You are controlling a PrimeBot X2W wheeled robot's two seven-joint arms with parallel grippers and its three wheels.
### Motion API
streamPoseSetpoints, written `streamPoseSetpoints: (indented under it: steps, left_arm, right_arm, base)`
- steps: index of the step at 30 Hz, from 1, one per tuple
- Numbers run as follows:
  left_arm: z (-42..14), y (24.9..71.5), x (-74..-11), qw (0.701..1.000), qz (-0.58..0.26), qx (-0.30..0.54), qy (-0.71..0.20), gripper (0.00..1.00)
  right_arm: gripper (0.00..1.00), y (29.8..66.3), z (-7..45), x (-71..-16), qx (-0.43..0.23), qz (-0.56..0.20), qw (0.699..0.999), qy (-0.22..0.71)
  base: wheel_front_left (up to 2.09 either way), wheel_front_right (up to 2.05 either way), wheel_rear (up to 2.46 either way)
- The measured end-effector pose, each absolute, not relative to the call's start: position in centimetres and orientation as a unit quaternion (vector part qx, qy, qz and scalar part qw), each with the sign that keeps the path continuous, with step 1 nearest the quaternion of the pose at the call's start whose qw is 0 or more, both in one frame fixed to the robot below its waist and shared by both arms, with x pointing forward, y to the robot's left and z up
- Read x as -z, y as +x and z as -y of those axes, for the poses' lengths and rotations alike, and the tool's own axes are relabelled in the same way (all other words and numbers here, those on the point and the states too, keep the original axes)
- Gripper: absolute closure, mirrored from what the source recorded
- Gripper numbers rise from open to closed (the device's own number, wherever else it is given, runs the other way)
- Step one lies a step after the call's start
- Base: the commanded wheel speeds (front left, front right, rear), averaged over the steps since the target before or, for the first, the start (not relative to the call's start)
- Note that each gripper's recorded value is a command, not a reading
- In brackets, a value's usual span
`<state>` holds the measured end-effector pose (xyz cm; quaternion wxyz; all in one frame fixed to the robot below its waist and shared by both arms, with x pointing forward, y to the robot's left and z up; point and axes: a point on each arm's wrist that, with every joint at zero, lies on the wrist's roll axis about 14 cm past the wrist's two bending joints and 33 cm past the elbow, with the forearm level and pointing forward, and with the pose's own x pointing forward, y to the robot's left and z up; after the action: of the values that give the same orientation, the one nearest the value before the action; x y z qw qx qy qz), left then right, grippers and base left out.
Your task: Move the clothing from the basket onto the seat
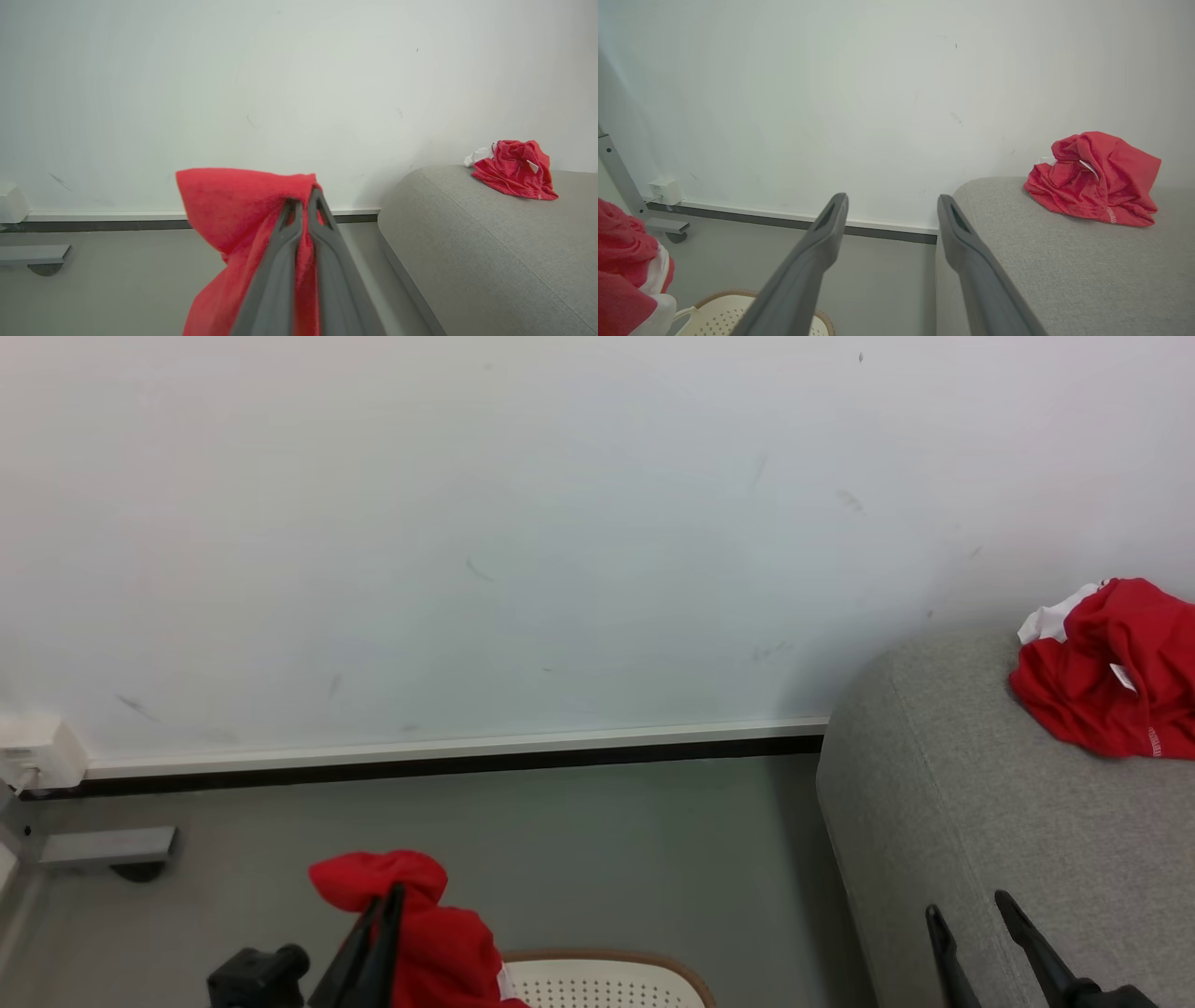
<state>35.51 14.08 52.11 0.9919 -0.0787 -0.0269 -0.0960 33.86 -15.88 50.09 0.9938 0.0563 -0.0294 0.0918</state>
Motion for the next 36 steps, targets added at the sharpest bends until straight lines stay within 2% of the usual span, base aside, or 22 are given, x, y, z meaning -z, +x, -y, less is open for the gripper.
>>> streamPoseSetpoints:
  steps: [10,22,29,36]
  left_arm:
    - [-10.2,35.7,-55.8,0.981,0.064,0.161,-0.088,1.00]
    - [-3.2,35.4,-59.9,0.954,0.098,0.259,-0.112,1.00]
    - [2.3,33.7,-60.3,0.927,0.092,0.343,-0.118,1.00]
    - [5.8,31.9,-60.2,0.906,0.082,0.397,-0.118,1.00]
  right_arm:
    - [0.00,33.9,10.7,-53.7,-0.188,0.076,0.977,0.062]
    - [0.00,33.0,4.0,-55.7,-0.316,0.085,0.943,0.057]
    - [0.00,32.7,1.8,-55.3,-0.351,0.072,0.931,0.062]
    - [0.00,33.1,1.4,-54.6,-0.355,0.060,0.931,0.057]
  base:
    - [0.00,0.00,0.00]
    - [0.00,0.00,0.00]
    - [0.00,0.00,0.00]
    - [0.00,0.00,0.00]
